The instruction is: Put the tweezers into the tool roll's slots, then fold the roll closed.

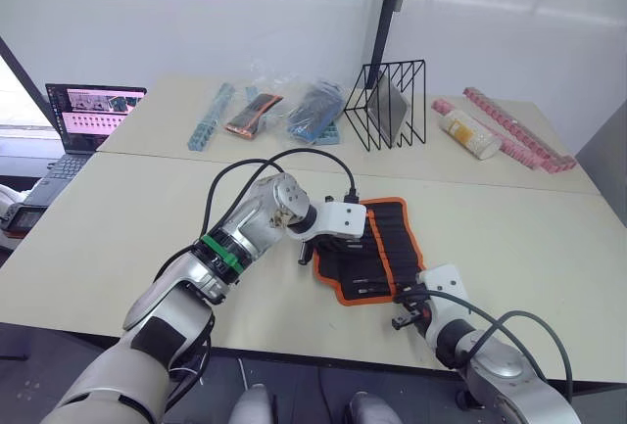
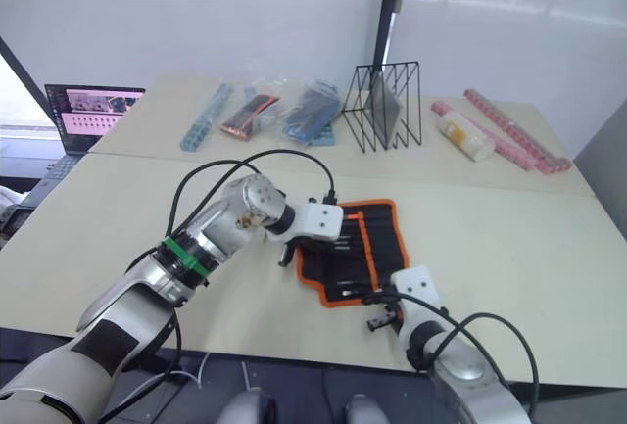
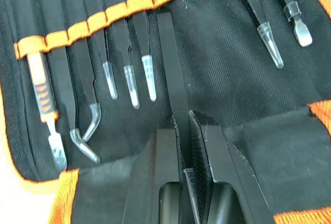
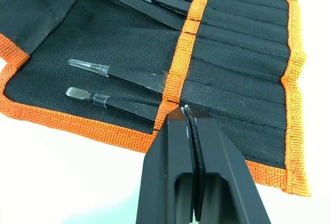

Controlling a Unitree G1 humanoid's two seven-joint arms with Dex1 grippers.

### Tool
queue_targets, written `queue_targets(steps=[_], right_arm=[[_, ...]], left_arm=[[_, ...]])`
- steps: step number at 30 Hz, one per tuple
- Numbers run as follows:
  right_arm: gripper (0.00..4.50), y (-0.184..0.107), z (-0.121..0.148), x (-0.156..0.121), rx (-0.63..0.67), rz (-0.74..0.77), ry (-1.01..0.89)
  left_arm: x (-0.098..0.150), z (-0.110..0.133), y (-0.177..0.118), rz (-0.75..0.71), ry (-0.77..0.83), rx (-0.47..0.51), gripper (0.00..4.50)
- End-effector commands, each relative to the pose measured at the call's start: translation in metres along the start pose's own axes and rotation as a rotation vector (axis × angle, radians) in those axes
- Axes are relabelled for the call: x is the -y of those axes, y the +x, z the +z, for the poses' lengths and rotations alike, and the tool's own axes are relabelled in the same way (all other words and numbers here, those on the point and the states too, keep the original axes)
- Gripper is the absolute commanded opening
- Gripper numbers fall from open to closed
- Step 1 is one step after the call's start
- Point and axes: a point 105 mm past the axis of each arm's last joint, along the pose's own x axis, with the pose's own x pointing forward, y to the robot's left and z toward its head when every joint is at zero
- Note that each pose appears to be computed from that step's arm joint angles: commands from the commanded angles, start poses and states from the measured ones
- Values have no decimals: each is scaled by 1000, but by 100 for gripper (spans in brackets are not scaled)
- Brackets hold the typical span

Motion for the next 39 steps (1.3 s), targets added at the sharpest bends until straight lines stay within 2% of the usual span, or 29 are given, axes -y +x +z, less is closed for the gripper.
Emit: queue_targets(steps=[1, 14, 21, 28, 30, 31, 34, 39], right_arm=[[0, -2, -32, -3, -142, 6, 41], [0, -2, -32, -5, -149, 2, 45], [0, -3, -33, -6, -154, 8, 45], [0, -4, -34, -6, -160, 9, 45], [0, -3, -35, -5, -161, 8, 43], [0, -4, -35, -5, -161, 8, 43], [0, -4, -34, -4, -160, 8, 41], [0, -2, -32, 1, -157, 2, 34]], left_arm=[[-5, 16, 2, 15, 58, 13, 1], [-7, 52, 34, 43, 62, 99, 1], [-10, 47, 49, 84, 39, 93, 1], [-11, 46, 46, 97, 18, 130, 1], [-12, 49, 41, 103, 2, 159, 85], [-12, 49, 39, 103, -7, 167, 108], [-12, 49, 31, 99, -21, 178, 214], [-14, 45, -17, 116, -99, 252, 376]])
